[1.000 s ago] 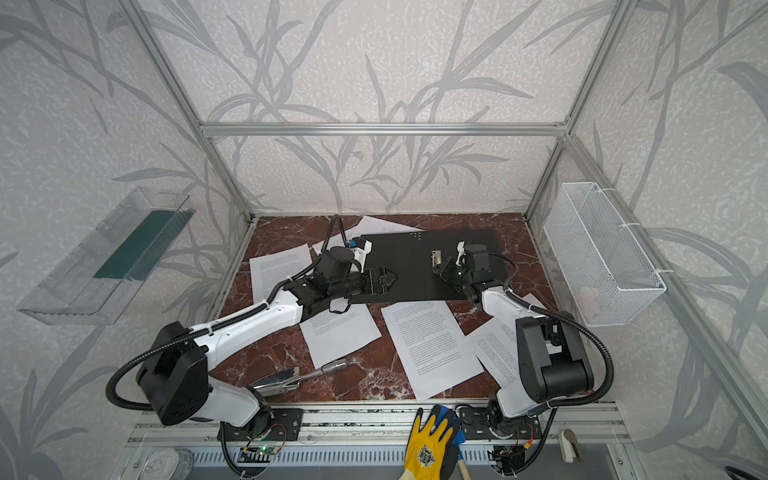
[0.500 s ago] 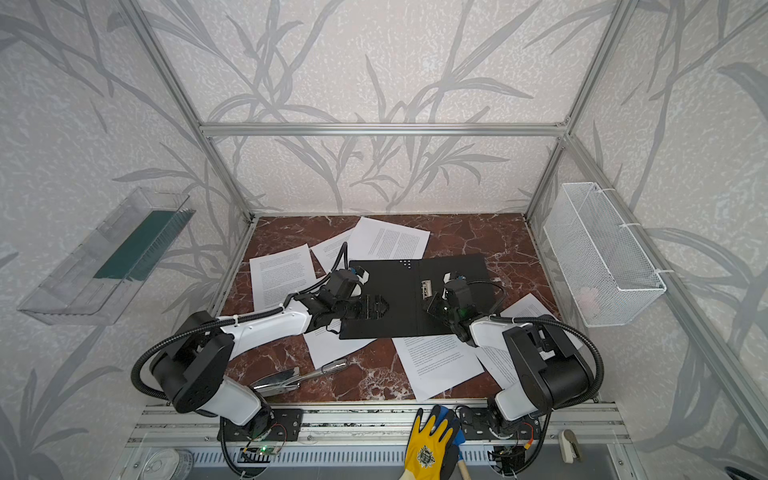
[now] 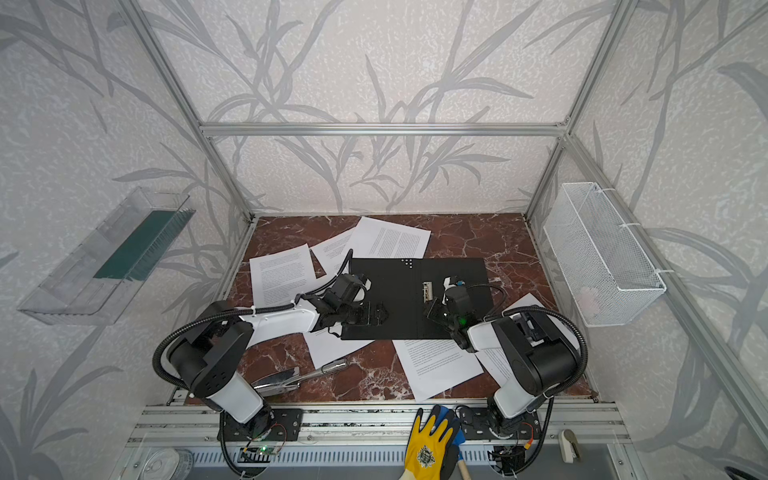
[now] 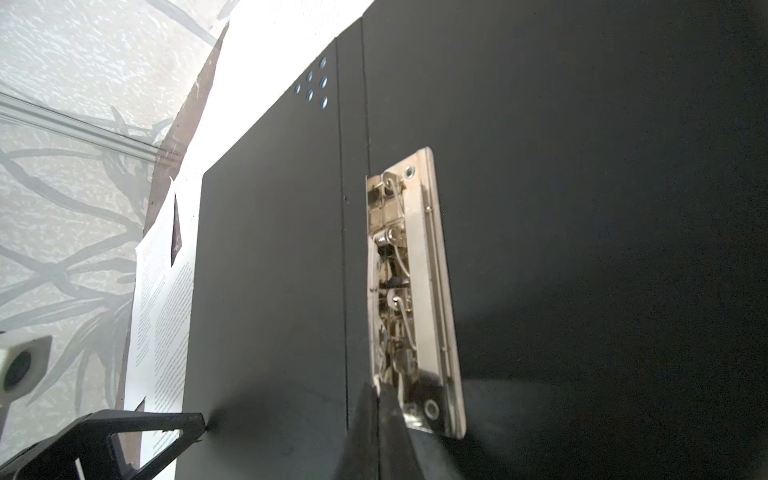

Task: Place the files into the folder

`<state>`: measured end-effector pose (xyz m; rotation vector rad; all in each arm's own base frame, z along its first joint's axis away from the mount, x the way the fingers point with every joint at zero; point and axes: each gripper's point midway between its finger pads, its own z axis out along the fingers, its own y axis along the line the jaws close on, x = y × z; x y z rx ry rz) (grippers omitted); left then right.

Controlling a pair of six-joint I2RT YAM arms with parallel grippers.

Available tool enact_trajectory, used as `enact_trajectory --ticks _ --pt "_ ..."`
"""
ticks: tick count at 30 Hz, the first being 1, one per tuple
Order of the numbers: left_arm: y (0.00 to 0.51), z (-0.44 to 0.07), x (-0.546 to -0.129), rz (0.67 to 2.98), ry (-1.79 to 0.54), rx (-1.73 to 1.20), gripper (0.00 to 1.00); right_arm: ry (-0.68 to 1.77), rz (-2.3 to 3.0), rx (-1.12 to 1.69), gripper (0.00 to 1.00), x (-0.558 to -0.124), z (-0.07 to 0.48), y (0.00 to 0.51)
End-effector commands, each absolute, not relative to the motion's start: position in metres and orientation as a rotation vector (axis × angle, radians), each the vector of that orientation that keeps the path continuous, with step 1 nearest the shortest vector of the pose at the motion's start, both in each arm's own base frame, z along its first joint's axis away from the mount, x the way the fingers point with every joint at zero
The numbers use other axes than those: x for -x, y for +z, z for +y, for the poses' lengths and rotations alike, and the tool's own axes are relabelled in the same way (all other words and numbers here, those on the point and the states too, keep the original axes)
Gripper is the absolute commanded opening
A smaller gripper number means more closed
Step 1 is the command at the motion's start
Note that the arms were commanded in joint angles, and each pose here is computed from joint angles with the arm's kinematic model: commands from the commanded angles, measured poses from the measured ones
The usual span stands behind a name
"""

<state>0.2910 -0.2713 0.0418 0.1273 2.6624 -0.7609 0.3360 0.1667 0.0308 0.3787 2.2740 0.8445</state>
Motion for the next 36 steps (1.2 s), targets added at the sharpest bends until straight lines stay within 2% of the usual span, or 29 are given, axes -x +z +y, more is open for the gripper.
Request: enact_trajectory --ticks 1,18,27,36 --pt "0.004 -0.244 -0.271 2.817 -0.597 -0.102 0.99 0.74 2.283 -0.359 0.0 -0.335 0.155 0.021" --pt "-0.018 -0.228 -0.268 2.894 -0.484 -0.059 0.99 0.364 2.418 -0.417 0.0 -0.32 0.109 -0.013" --pt "-0.026 -0.218 -0.268 2.907 -0.431 -0.031 0.99 0.333 2.443 -0.401 0.0 -0.326 0.119 -0.02" --pt "-0.025 -0.209 -0.272 2.896 -0.427 -0.018 0.99 0.144 2.454 -0.428 0.0 -0.322 0.112 -0.033"
